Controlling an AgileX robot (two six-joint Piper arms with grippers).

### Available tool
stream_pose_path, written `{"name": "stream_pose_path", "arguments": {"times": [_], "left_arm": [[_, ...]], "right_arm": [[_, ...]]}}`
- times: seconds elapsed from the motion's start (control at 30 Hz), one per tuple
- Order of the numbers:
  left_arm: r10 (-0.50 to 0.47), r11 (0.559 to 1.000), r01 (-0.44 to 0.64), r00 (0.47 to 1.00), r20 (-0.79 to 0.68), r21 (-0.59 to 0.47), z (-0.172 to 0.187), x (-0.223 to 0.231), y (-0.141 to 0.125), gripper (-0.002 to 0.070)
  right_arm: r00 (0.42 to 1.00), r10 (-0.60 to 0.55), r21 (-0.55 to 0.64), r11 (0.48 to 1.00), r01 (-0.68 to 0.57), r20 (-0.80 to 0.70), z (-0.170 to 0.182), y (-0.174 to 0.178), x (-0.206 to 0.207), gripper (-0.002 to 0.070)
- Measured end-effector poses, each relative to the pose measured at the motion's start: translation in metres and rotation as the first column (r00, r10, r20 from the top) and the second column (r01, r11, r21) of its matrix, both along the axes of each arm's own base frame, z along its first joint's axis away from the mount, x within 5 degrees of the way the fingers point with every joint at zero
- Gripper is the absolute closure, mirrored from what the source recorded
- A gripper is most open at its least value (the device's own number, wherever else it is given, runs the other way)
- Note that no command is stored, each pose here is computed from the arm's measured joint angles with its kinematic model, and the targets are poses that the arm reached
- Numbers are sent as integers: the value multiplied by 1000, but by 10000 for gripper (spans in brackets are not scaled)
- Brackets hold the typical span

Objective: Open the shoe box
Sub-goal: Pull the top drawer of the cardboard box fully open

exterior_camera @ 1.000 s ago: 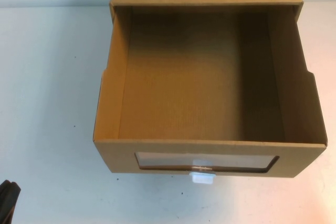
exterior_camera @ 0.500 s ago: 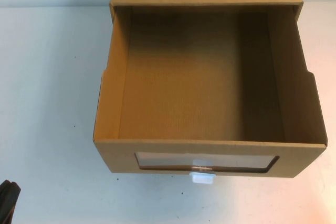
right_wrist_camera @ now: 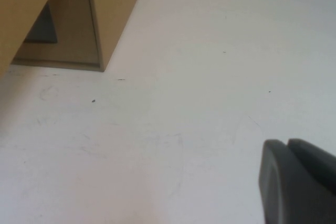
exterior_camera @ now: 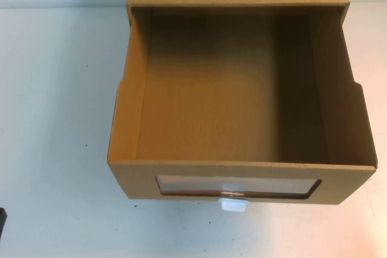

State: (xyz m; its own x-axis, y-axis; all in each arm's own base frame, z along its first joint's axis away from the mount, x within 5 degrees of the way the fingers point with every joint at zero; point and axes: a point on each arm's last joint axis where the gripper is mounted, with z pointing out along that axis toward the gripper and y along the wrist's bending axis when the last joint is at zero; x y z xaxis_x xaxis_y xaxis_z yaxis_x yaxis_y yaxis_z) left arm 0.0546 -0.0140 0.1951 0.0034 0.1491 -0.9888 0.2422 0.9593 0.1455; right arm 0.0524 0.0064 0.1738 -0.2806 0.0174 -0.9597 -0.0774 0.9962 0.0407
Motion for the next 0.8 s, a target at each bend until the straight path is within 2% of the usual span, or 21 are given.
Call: {"name": "stream_pose_path", "arguments": {"times": [0.17, 0.33, 0.8], "left_arm": [[52, 998, -50, 992, -116, 24, -11, 0, 4, 680], [118, 993, -107, 960, -254, 56, -24, -2, 9, 680], [126, 992, -114, 954, -270, 62, -25, -3, 9, 680]], "right_arm": [[1000, 0, 0, 1000, 0, 0, 0, 0, 0, 690], [1000, 0, 0, 1000, 0, 0, 0, 0, 0, 690], [1000, 0, 0, 1000, 0, 0, 0, 0, 0, 690]]}}
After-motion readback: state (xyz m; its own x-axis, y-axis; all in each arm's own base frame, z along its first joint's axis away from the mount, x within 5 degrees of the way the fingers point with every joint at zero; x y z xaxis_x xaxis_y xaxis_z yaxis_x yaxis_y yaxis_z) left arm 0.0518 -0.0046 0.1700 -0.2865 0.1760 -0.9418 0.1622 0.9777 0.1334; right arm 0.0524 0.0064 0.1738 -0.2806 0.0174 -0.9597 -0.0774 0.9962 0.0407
